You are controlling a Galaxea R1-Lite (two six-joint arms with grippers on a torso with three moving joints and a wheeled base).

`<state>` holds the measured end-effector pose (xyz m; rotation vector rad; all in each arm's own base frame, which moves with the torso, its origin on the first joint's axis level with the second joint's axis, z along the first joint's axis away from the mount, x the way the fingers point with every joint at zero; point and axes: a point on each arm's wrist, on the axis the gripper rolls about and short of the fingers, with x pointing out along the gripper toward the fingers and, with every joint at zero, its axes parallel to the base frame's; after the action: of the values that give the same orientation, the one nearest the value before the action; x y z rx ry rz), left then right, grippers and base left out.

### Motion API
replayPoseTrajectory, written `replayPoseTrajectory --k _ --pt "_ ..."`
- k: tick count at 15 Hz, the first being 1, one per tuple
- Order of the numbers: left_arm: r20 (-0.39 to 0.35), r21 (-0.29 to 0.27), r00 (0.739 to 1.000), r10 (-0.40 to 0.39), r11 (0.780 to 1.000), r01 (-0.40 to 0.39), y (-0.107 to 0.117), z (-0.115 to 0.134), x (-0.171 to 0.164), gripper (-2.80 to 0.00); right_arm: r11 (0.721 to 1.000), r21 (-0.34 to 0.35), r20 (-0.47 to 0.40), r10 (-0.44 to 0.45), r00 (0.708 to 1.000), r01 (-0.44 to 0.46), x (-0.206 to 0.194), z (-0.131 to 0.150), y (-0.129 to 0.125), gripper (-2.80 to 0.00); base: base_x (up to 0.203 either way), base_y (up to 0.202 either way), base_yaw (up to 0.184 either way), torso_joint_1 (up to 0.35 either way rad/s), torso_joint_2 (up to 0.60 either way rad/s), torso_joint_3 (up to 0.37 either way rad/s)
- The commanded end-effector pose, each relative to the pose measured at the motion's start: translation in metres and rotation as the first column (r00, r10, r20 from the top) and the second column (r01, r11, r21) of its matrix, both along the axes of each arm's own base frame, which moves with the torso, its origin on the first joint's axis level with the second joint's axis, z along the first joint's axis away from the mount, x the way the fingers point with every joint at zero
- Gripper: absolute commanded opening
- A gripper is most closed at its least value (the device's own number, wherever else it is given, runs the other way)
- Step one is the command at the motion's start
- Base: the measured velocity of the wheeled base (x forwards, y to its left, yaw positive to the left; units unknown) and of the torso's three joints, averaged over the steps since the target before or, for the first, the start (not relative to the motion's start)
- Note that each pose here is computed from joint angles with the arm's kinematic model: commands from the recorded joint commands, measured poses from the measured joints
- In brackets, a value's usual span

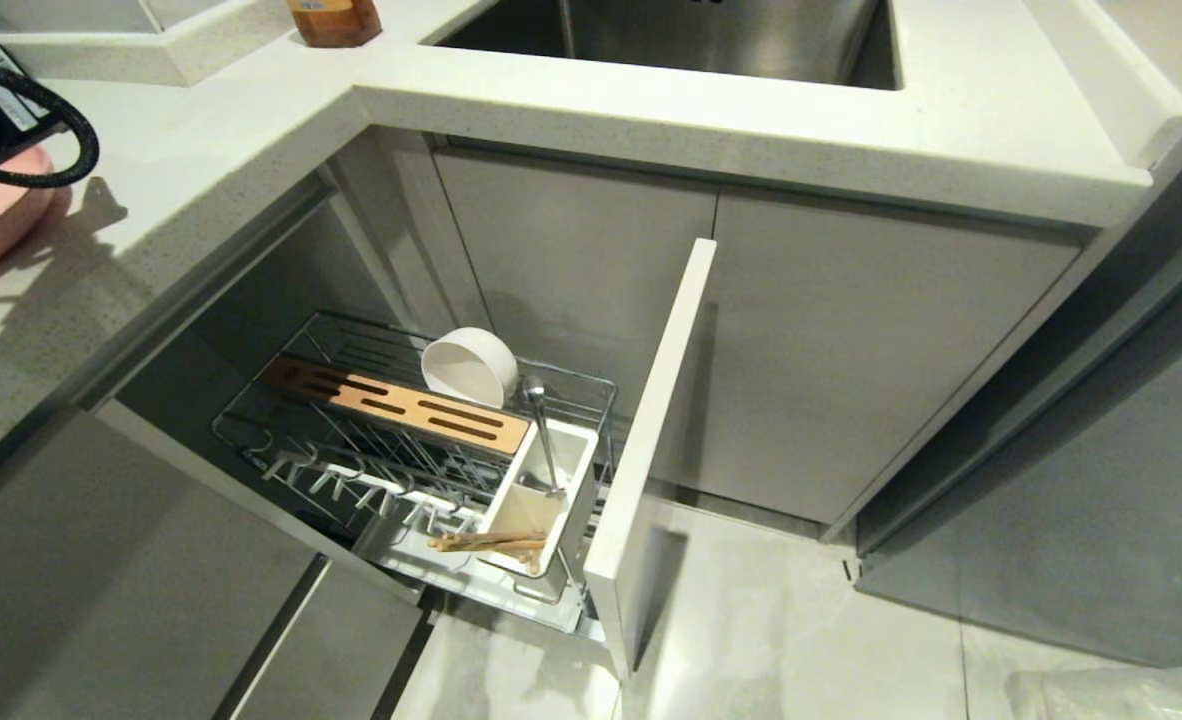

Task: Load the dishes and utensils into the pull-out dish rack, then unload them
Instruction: Pick up the plate and place it in the cupboard

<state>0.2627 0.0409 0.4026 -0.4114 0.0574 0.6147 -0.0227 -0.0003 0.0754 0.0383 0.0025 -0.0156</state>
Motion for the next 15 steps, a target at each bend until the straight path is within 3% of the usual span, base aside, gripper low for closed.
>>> replayPoseTrajectory --k 1,15 --pt "-0.019 -0.004 1.000 0.007 1.000 -0.007 0.002 -0.005 0.007 0.00 1.000 0.000 -0.001 0.001 1.000 -0.001 0.000 -0.001 0.000 -2.80 0.000 0.000 0.000 0.000 0.00 0.000" --pt "-0.061 0.006 0.998 0.022 1.000 -0.022 0.005 -0.014 0.017 0.00 1.000 0.000 -0.001 0.000 1.000 0.000 0.000 0.000 0.000 -2.80 0.000 0.000 0.000 0.000 0.00 0.000"
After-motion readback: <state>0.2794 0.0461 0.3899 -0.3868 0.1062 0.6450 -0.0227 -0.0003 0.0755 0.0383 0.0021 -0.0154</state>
